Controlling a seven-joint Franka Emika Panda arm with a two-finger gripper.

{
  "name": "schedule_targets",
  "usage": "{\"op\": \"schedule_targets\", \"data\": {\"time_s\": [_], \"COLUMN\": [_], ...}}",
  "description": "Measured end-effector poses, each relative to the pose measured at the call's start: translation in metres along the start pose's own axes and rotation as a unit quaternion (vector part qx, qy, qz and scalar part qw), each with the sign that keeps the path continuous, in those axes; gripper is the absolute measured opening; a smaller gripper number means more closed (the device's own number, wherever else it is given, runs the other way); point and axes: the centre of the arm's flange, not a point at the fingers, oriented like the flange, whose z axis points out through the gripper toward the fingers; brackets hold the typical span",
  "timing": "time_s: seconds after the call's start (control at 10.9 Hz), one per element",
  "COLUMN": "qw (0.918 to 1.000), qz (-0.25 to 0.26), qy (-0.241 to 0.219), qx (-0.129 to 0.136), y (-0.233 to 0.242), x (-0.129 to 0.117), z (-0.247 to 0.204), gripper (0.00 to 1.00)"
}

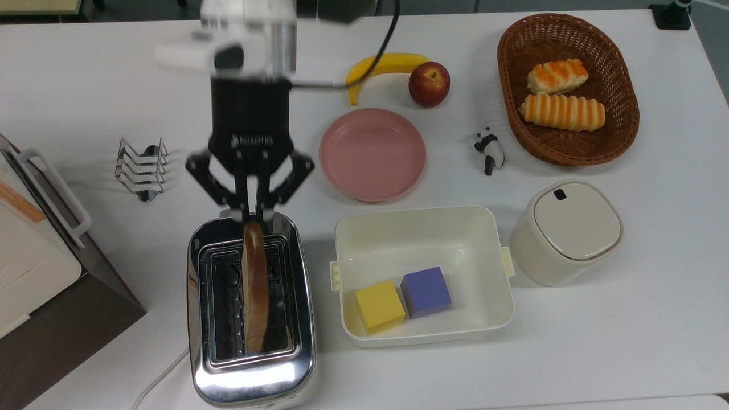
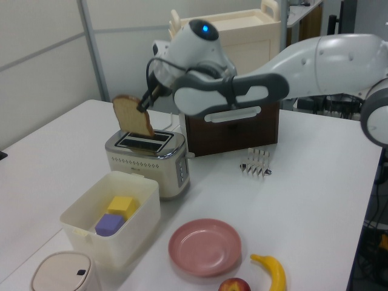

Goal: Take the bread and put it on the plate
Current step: 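Lift the toast slice straight up out of the toaster slot, then carry the held toast over to the pink plate and lower it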

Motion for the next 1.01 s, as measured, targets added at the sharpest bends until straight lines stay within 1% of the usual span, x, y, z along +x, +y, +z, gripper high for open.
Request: {"op": "schedule_targets", "data": {"time_s": [0.28,0.46,0.64,0.73,0.83,0.92,1.01], "qw": [0.9999,0.9986,0.9942,0.9901,0.9814,0.9708,0.9553], "qz": [0.011,0.016,0.036,0.041,0.040,0.027,0.007], "qy": [-0.006,-0.046,-0.092,-0.121,-0.173,-0.218,-0.266], "qx": [0.007,0.017,0.044,0.057,0.074,0.096,0.130], "y": [0.003,0.003,0.002,0.000,-0.006,-0.014,-0.023], "x": [0.018,0.017,0.014,0.010,0.000,-0.012,-0.027], "z": [-0.052,-0.072,-0.100,-0.116,-0.129,-0.129,-0.125], "gripper": [0.09,0.09,0.09,0.09,0.09,0.09,0.09]}}
